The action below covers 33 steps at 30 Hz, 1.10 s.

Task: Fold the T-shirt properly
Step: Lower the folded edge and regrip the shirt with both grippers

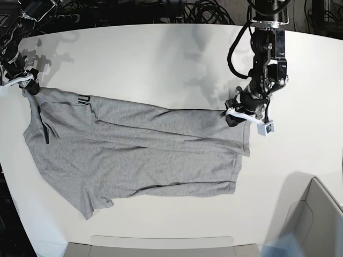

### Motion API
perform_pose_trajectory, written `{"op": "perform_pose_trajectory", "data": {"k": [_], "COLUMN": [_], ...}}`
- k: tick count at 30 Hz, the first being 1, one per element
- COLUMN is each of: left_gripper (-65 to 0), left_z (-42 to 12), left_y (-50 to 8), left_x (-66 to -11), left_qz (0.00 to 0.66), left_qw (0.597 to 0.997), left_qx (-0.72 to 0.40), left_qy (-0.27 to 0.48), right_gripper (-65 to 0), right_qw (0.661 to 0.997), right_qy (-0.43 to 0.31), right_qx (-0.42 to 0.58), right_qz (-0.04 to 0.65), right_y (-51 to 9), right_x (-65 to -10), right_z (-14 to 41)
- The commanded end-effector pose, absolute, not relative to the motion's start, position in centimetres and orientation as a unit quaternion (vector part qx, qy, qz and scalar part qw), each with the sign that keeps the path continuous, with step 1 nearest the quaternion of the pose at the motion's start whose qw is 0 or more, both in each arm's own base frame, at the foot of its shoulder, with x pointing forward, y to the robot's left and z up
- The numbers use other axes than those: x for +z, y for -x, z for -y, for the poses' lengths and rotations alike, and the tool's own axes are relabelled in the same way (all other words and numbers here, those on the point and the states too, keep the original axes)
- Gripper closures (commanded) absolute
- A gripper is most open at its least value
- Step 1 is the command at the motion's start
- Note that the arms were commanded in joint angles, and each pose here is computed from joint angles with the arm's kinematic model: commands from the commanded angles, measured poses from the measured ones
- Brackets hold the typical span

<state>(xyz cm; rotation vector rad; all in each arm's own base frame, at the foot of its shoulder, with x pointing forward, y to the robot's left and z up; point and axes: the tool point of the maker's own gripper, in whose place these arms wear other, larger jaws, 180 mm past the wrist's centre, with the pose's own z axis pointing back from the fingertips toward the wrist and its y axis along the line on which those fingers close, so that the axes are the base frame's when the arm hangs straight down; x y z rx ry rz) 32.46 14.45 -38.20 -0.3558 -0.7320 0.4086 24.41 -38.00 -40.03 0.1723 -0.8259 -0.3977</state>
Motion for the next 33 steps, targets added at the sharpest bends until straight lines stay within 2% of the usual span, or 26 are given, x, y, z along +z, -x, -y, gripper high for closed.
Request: {"op": "perform_pose_trajectory", "data": {"k": [1,10,14,17,23,33], "left_gripper": [-22.2,-22.5,-24.8,-27.9,-28.0,-28.0], "left_z": [-14.8,-15.9,-19.7,-21.5,-22.0,-20.1], "left_y": [-33.3,-33.3,-33.1,-32.8,-32.7,-32.8], "left_x": [-37.0,-37.2,-38.3,-38.5,-39.0,-41.2], "left_qz": [0.375,0.375,0.369,0.368,0.338,0.306], "left_qw": [0.891,0.894,0.88,0.862,0.848,0.845], "left_qx": [0.192,0.186,0.259,0.299,0.325,0.341], "left_qy": [0.172,0.161,0.149,0.179,0.246,0.276], "right_gripper": [-29.1,-29.1,-29.1,-29.1,-29.1,-29.1], "right_qw": [0.888,0.881,0.881,0.883,0.889,0.893], "right_qy": [-0.083,-0.096,-0.095,-0.095,-0.091,-0.091], "right_qx": [-0.177,-0.177,-0.176,-0.177,-0.177,-0.175], "right_qz": [0.416,0.428,0.428,0.424,0.413,0.405], "right_y": [-25.7,-27.1,-27.1,-26.8,-25.8,-25.3], "right_x": [-38.8,-38.6,-38.5,-38.8,-39.3,-39.8], "right_z": [38.1,37.0,37.1,37.1,37.2,37.0]}}
